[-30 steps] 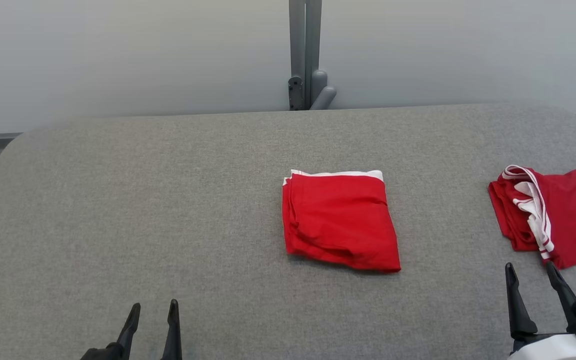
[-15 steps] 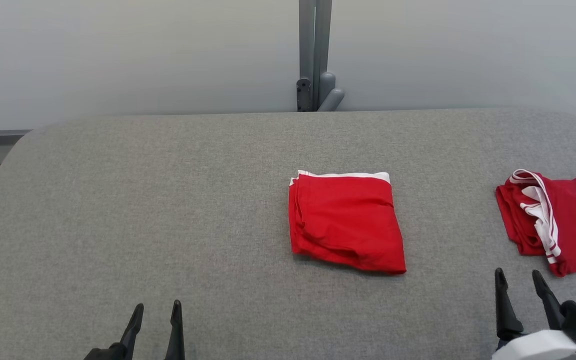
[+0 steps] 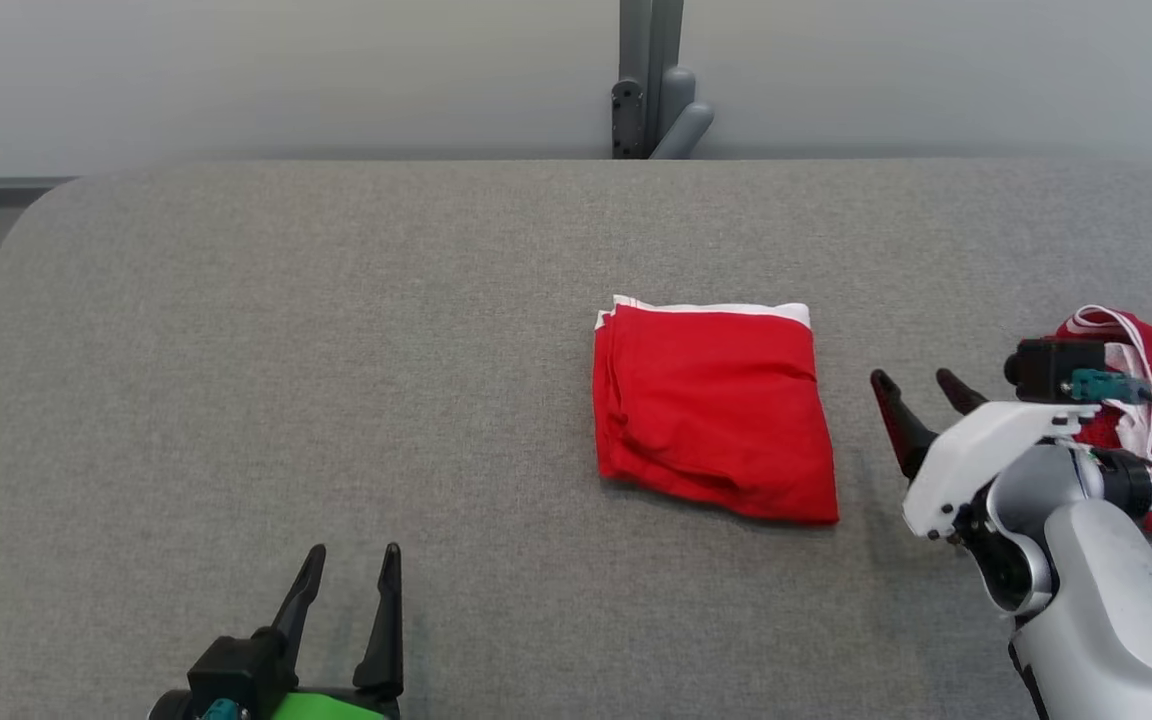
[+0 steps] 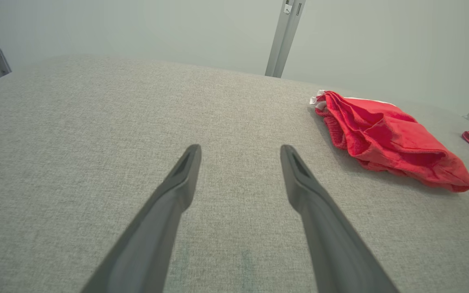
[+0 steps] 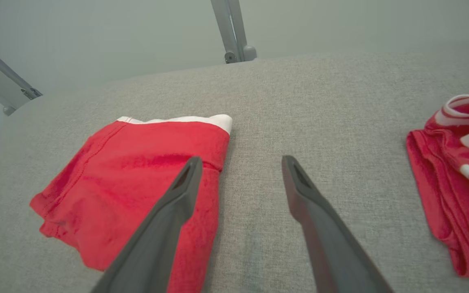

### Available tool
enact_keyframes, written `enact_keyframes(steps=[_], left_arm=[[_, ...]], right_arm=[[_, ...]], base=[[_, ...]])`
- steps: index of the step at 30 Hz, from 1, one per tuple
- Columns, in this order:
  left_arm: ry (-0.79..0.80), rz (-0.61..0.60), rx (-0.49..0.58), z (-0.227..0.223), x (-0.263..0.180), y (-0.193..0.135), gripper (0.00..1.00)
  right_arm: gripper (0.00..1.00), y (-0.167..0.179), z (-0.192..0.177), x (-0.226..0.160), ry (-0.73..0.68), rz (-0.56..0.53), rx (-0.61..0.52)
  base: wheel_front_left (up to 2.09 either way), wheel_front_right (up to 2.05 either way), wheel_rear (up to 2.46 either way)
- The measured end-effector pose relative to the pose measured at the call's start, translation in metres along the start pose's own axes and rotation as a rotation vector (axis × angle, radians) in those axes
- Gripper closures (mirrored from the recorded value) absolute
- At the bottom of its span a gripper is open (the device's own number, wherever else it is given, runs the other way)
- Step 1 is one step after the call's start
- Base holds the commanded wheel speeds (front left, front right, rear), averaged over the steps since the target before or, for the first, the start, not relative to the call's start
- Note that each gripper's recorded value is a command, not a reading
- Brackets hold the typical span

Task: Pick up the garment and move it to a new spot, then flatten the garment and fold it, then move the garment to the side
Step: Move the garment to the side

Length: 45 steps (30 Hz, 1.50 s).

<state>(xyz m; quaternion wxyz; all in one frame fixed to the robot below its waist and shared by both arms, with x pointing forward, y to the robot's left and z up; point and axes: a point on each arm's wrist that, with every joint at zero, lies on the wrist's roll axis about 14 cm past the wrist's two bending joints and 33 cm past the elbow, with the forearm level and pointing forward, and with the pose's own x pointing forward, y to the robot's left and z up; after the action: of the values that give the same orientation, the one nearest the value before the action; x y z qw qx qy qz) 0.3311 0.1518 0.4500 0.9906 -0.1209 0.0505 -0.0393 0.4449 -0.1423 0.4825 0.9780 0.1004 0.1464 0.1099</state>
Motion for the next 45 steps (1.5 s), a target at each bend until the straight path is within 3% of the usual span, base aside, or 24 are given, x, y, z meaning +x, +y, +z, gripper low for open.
enact_keyframes(steps=[8,20,21,23,24,29,38,45], left_arm=[[0.0,0.036,-0.014,0.001,0.007,0.011,0.0],[0.019,0.102,-0.036,-0.005,0.0,0.026,0.0],[0.019,0.103,-0.036,-0.005,0.001,0.027,0.0],[0.018,0.102,-0.035,-0.004,0.002,0.026,0.0],[0.018,0.102,-0.035,-0.004,0.003,0.026,0.0],[0.014,0.083,-0.039,-0.003,0.009,0.021,0.0],[0.003,0.006,-0.059,0.0,0.026,-0.004,0.0],[0.004,-0.052,-0.07,0.0,0.038,-0.022,0.0]], right_arm=[[0.0,0.027,-0.034,0.04,0.226,0.073,0.019],[0.0,0.042,-0.08,0.063,0.393,0.088,0.109],[0.1,0.042,-0.08,0.064,0.391,0.088,0.121],[0.93,0.042,-0.079,0.065,0.37,0.082,0.15],[1.0,0.042,-0.077,0.066,0.364,0.081,0.152],[1.0,0.043,-0.063,0.067,0.315,0.096,0.132],[1.0,-0.004,-0.002,0.048,0.242,0.071,-0.121],[1.0,-0.058,0.044,0.009,0.312,-0.019,-0.298]], base=[[0.0,0.0,0.0],[0.0,0.0,0.0],[0.0,0.0,0.0],[0.0,0.0,0.0],[0.0,0.0,0.0],[0.0,0.0,0.0],[0.0,0.0,0.0],[0.0,0.0,0.0]])
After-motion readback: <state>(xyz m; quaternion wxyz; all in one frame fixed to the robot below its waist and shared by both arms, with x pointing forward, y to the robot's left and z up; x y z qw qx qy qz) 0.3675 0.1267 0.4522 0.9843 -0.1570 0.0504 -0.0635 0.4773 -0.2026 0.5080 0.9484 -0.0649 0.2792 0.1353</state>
